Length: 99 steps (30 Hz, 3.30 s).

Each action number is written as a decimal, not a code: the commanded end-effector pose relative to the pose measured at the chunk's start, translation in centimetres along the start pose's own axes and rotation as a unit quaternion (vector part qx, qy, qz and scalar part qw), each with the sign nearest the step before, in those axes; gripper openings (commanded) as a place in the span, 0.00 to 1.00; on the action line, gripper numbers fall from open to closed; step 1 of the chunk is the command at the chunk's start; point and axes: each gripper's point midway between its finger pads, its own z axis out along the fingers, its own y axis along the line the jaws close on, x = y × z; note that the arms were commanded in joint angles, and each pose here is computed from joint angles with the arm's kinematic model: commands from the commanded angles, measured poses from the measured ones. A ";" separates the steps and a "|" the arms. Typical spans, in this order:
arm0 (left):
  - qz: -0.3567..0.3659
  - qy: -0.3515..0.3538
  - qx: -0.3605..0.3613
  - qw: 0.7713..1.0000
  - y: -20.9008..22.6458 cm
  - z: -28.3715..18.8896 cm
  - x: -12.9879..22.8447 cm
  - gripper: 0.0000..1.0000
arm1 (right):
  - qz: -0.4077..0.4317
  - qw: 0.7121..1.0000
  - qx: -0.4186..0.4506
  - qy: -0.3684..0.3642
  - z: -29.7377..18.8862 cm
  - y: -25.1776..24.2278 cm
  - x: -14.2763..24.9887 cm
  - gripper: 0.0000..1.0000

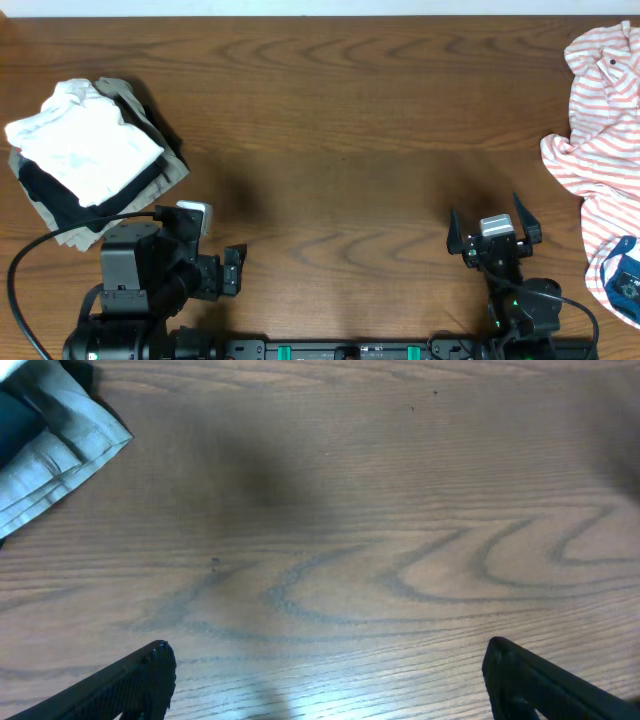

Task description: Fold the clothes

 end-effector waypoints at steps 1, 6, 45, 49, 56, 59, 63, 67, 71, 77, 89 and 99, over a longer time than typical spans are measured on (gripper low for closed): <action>-0.003 -0.001 -0.003 1.000 0.1 -0.1 0.0 0.98 | 0.005 1.000 -0.004 -0.002 0.0 0.2 0.0 0.99; -0.003 -0.001 -0.003 1.000 0.1 -0.1 0.0 0.98 | 0.005 1.000 -0.004 -0.002 0.0 0.2 0.0 0.99; 0.104 -0.311 -0.158 0.931 5.7 3.9 -2.0 0.98 | 0.005 1.000 -0.004 -0.002 0.0 0.2 0.0 0.99; 0.126 -0.358 -0.171 0.909 6.0 4.4 -3.4 0.98 | 0.005 1.000 -0.004 -0.002 0.0 0.2 0.0 0.99; 0.137 -0.348 -0.145 0.916 5.5 7.8 -2.0 0.98 | 0.005 1.000 -0.004 -0.002 0.0 0.2 0.0 0.99; 0.138 -0.350 -0.144 0.915 5.5 8.0 -2.0 0.98 | 0.005 1.000 -0.004 -0.002 0.0 0.2 0.0 0.99; 0.138 -0.356 -0.145 0.913 5.5 8.0 -2.1 0.98 | 0.005 1.000 -0.004 -0.002 0.0 0.2 0.0 0.99; 0.145 -0.362 -0.160 0.907 5.8 7.5 -2.4 0.98 | 0.005 1.000 -0.004 -0.002 0.0 0.2 0.0 0.99; 0.149 -0.376 -0.156 0.901 5.5 7.1 -2.9 0.98 | 0.005 1.000 -0.004 -0.002 0.0 0.2 0.0 0.99; 0.117 -0.358 -0.138 0.916 5.5 8.0 -2.1 0.98 | 0.005 1.000 -0.004 -0.002 0.0 0.2 0.0 0.99; 0.117 -0.357 -0.138 0.916 5.6 8.0 -2.0 0.98 | 0.005 1.000 -0.004 -0.002 0.0 0.2 0.0 0.99; 0.117 -0.357 -0.138 0.916 5.5 8.0 -2.0 0.98 | 0.005 1.000 -0.004 -0.002 0.0 0.2 0.0 0.99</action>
